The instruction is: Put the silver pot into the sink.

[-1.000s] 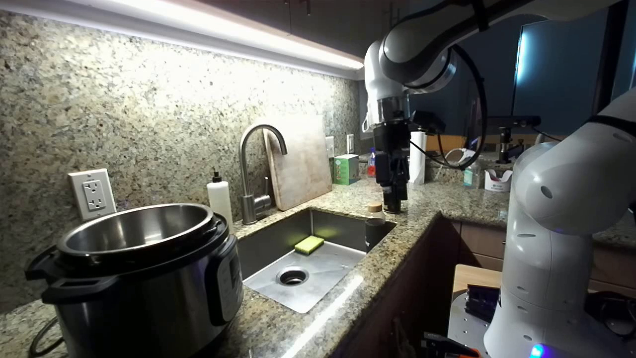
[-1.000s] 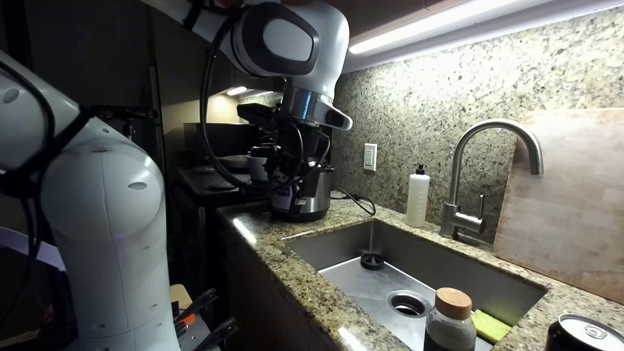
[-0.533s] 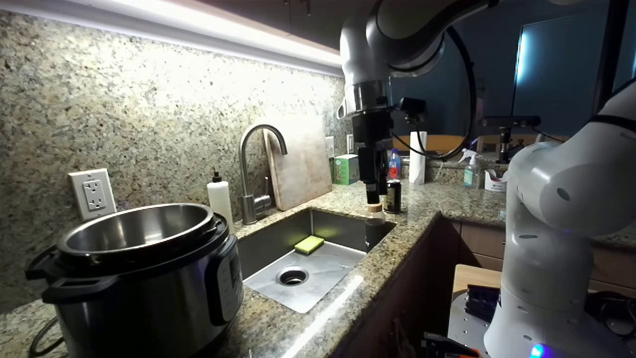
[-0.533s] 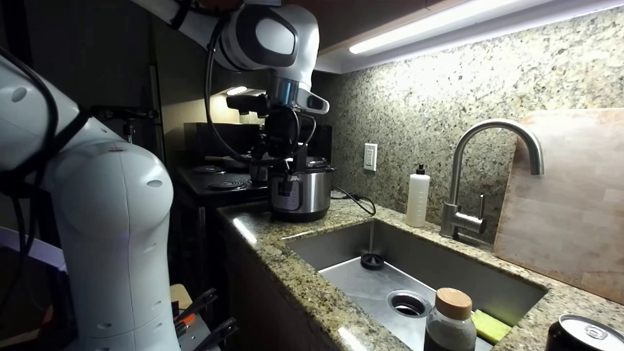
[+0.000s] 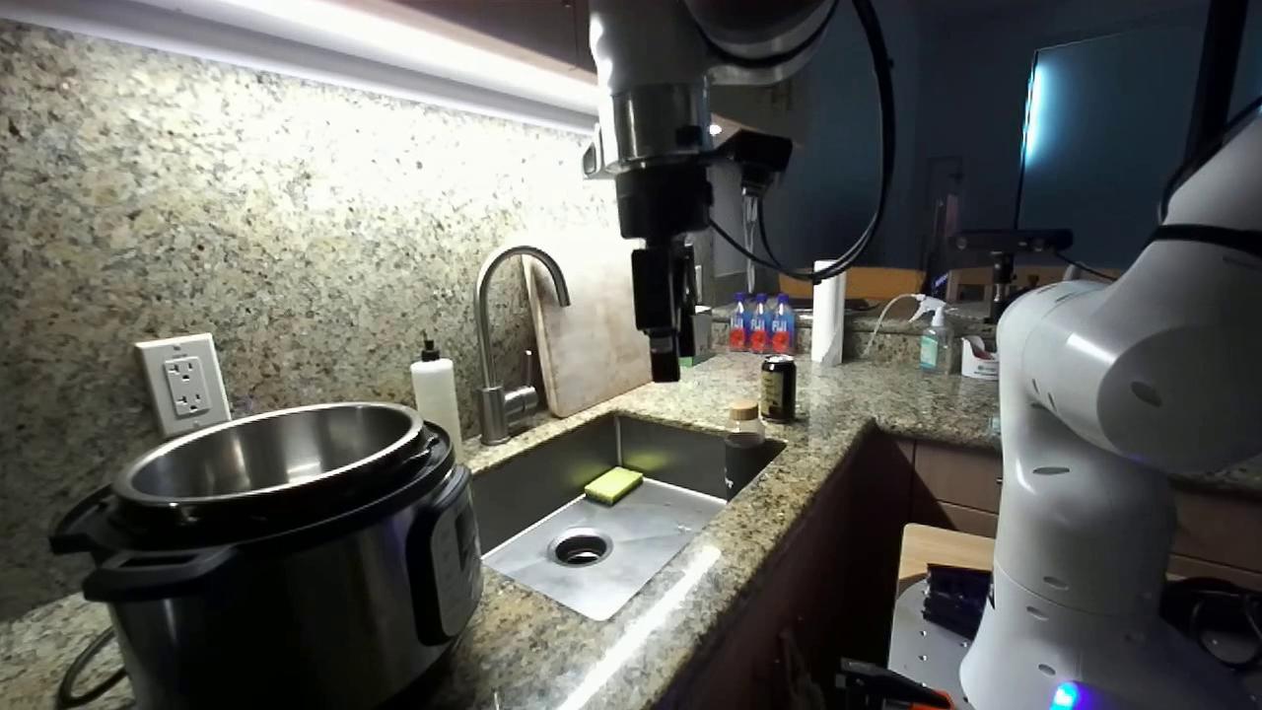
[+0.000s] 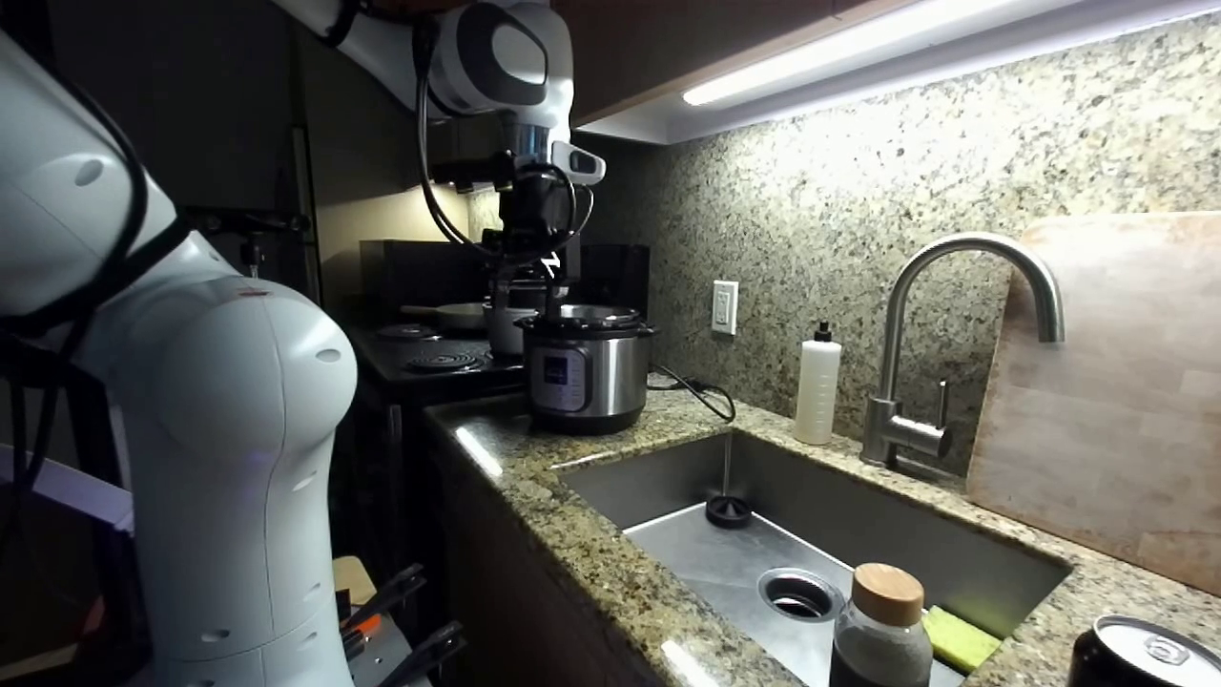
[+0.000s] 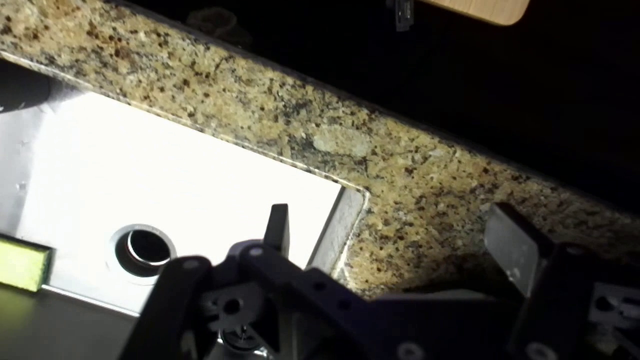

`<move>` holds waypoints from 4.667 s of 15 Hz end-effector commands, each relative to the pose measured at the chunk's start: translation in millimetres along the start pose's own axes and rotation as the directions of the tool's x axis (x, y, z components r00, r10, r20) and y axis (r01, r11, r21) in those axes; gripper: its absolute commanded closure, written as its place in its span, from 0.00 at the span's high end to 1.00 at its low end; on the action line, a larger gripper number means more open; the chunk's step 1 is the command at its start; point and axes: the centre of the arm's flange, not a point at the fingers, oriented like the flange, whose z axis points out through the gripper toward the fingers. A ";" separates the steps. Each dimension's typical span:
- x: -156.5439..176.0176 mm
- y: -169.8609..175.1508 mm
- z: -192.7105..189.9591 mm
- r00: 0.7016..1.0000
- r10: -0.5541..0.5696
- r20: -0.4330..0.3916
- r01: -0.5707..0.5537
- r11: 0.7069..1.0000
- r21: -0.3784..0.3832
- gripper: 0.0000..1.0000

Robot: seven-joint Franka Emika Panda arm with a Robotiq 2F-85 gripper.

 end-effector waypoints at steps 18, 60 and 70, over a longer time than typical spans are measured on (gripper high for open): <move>145.9 -75.9 19.9 0.888 0.293 -0.355 -0.181 0.931 0.316 1.00; 145.4 -20.6 36.3 0.760 0.616 -0.207 -0.399 0.694 0.600 1.00; 137.6 -22.8 40.2 0.762 0.622 -0.181 -0.407 0.676 0.614 1.00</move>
